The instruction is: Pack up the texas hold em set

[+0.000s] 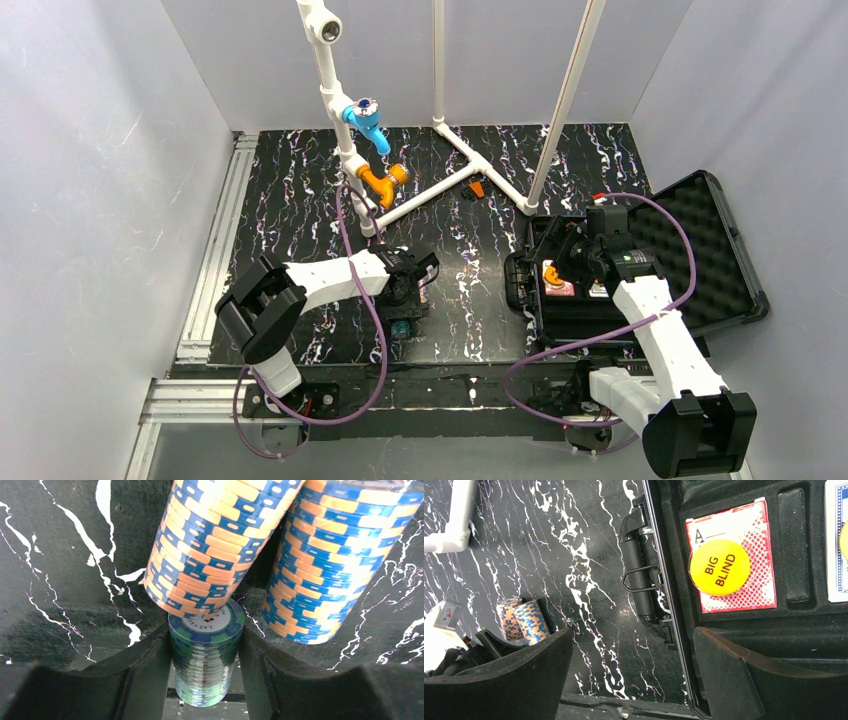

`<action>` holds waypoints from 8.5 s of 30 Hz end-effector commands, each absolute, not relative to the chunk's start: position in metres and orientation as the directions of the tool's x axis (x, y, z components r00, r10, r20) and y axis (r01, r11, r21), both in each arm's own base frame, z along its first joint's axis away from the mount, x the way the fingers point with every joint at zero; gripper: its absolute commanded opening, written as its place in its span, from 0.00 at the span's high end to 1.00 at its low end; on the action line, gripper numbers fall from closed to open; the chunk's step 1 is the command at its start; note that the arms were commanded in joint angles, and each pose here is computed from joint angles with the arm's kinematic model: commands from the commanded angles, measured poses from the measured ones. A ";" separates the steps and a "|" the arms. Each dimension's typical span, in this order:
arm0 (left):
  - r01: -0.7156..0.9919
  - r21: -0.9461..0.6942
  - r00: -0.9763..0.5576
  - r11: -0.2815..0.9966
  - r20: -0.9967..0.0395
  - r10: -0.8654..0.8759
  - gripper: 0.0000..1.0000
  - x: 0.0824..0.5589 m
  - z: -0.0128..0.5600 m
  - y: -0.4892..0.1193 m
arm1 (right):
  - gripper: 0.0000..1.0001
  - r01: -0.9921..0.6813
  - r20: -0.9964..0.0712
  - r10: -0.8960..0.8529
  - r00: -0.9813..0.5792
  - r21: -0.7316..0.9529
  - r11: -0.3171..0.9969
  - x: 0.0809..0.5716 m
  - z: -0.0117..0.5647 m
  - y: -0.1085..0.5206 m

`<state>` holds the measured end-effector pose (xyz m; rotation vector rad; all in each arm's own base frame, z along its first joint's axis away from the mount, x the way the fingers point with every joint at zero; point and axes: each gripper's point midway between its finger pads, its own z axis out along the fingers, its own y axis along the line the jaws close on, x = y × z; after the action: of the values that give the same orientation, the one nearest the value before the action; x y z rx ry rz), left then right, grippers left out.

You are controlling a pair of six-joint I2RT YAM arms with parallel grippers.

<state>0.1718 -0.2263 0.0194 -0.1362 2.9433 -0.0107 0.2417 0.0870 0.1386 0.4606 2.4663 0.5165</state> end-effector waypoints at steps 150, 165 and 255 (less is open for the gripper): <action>0.313 -0.657 -0.657 0.686 -0.671 -0.343 0.02 0.170 0.273 -0.245 | 0.99 -0.241 -0.651 0.459 -0.605 0.699 0.674 0.220 0.237 0.217; 0.201 -0.364 -0.545 0.909 -0.813 -0.205 0.02 0.177 0.200 -0.160 | 0.99 0.572 -0.677 0.674 -0.297 0.438 0.693 0.260 0.170 0.101; 0.145 -0.311 -0.614 0.939 -0.773 -0.161 0.02 0.188 0.112 -0.174 | 0.99 0.877 -0.403 0.914 -0.033 0.427 0.221 0.343 0.082 0.017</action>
<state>0.1839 -0.1774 0.1120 0.0130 2.2048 -0.4487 0.3180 0.0211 0.0676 1.6661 1.9849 0.0137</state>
